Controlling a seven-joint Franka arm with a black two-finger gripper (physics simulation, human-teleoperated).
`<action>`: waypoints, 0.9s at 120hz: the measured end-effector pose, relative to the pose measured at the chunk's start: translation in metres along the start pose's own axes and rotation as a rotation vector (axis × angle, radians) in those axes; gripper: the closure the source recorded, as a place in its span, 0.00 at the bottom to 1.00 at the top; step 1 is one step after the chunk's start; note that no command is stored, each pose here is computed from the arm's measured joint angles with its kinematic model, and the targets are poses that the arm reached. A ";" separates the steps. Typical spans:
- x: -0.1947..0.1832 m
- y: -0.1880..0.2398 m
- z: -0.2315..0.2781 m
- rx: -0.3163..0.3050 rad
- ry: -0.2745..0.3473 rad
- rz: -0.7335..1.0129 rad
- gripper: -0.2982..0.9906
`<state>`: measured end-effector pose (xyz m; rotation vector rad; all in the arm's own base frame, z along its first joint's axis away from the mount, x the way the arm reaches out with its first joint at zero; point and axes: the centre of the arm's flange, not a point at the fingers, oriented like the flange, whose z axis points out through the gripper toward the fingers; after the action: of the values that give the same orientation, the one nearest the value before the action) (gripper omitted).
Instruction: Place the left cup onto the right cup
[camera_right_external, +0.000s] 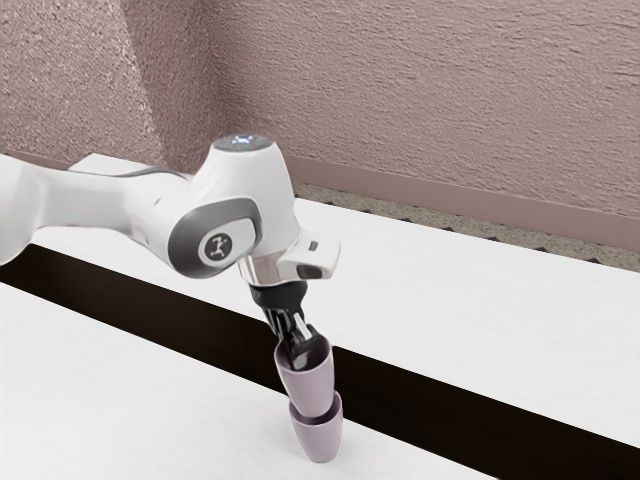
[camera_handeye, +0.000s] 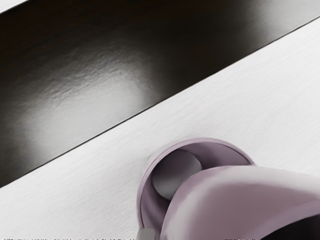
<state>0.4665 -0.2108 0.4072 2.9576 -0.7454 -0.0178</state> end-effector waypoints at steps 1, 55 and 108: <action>0.000 0.000 0.000 0.000 -0.001 0.000 0.84; 0.004 -0.004 0.015 -0.003 -0.010 -0.005 0.84; 0.007 -0.006 0.021 -0.007 -0.001 -0.007 0.59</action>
<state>0.4751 -0.2103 0.3854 2.9532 -0.7340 -0.0221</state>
